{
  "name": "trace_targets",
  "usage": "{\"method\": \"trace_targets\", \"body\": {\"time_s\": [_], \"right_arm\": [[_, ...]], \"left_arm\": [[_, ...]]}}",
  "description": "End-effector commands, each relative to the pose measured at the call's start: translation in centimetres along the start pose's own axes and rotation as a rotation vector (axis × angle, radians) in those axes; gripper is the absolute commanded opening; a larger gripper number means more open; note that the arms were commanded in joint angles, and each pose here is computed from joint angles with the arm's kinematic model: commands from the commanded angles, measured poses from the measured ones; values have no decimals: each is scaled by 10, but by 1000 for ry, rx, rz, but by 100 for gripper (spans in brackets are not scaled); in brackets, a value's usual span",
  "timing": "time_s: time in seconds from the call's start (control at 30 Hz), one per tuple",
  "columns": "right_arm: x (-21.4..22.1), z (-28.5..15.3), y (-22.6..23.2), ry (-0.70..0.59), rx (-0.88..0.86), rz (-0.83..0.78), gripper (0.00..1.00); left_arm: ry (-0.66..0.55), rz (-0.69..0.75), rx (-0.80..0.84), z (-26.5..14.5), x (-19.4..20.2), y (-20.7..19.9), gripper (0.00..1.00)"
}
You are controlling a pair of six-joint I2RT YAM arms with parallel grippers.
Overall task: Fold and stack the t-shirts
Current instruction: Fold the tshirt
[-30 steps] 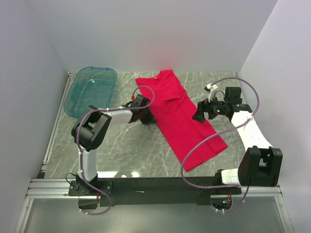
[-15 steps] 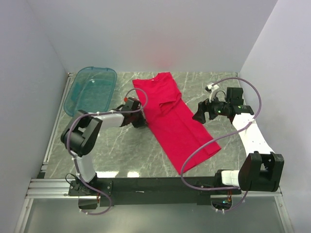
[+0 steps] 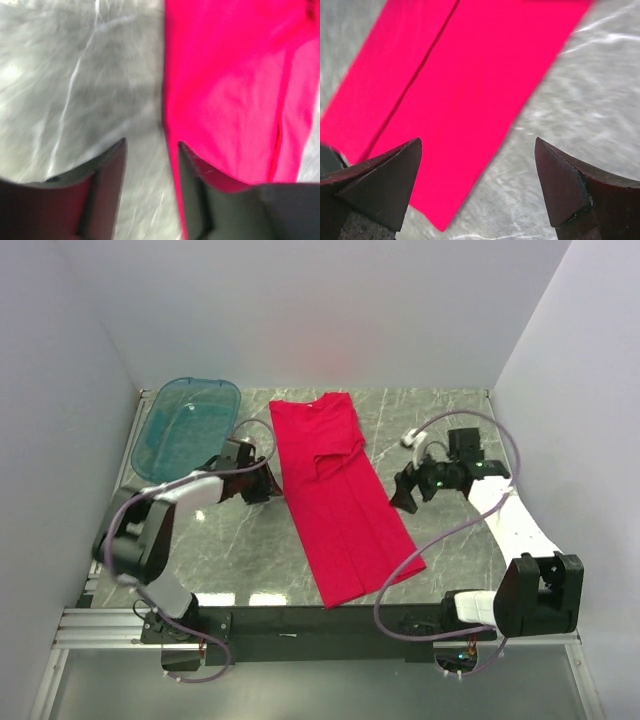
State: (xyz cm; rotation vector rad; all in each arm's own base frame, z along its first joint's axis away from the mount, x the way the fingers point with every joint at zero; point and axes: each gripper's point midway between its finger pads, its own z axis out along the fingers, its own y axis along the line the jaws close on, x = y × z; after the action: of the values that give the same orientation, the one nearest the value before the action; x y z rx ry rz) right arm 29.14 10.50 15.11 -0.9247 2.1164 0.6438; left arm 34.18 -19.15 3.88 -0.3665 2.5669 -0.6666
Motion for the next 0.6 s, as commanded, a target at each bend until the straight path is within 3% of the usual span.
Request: {"method": "trace_targets", "body": {"time_s": [0.0,0.2,0.3,0.37,0.57], "right_arm": [[37,14,8,155,4,-113,100],[88,25,-21,389,163,33,96],[101,27,-24,429,184,58,95],[105,29,-18,451,147,79,94],[123,40,-3,509,38,135,85]], "left_arm": [[-126,158,140,-53,-22,-32,55],[-454,248,224,-150,-51,-54,62],[-586,229,269,-190,-51,-53,81],[-639,186,306,-206,-44,-50,89],[-624,122,353,-214,-24,-43,90]]}}
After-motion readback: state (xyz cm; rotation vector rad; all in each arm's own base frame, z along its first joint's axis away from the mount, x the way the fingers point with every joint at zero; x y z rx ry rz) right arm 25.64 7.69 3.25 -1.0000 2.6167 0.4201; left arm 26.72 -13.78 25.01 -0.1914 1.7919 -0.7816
